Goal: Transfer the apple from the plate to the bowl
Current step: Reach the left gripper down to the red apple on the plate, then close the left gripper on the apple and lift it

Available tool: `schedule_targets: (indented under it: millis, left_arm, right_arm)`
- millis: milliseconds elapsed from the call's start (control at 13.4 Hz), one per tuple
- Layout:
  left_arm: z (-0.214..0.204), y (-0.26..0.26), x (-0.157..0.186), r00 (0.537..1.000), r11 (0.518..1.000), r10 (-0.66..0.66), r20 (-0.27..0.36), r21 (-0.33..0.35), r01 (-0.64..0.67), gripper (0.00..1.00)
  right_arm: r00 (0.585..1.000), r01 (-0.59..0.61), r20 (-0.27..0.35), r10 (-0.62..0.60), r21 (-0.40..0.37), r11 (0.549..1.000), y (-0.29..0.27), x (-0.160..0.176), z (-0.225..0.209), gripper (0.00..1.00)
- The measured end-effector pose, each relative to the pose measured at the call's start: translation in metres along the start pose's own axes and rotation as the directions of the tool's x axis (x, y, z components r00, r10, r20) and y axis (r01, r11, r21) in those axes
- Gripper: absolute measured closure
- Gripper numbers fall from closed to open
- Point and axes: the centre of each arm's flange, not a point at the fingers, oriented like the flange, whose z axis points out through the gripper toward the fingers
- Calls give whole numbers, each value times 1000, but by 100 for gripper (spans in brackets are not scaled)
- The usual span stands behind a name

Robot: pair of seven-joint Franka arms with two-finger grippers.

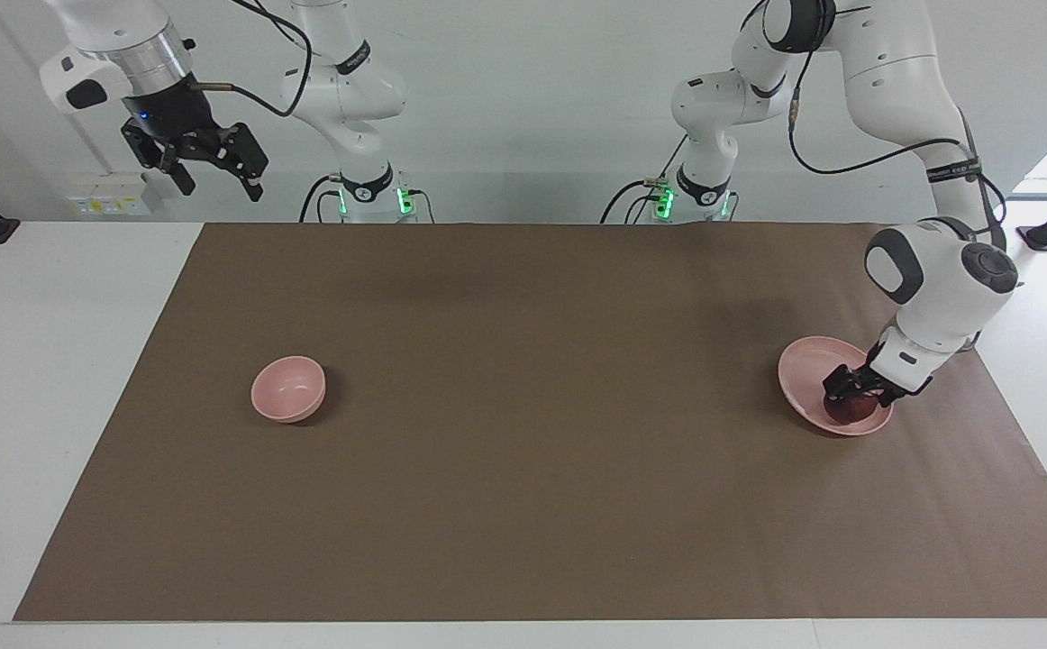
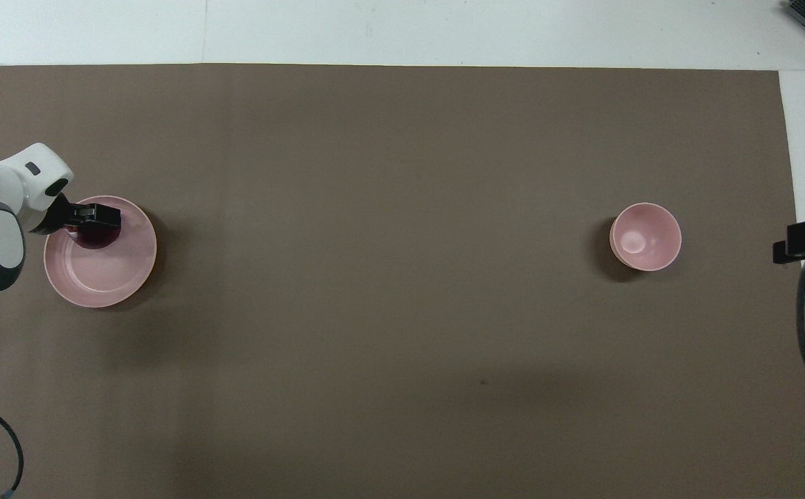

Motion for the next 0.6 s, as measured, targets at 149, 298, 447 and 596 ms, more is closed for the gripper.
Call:
schedule_targets:
  millis: [149,298,447,596]
  left_arm:
    - [-2,2,1,1000,1000,-2,-14,1,2,5]
    - [-2,3,1,1000,1000,-10,-13,1,10,11]
    - [-3,3,1,1000,1000,-13,-15,1,13,20]
    - [-3,4,1,1000,1000,-14,-8,-2,14,20]
  right_arm:
    - [1000,0,0,0,0,1000,0,0,0,0]
    - [1000,0,0,0,0,1000,0,0,0,0]
    - [1000,0,0,0,0,1000,0,0,0,0]
    - [1000,0,0,0,0,1000,0,0,0,0]
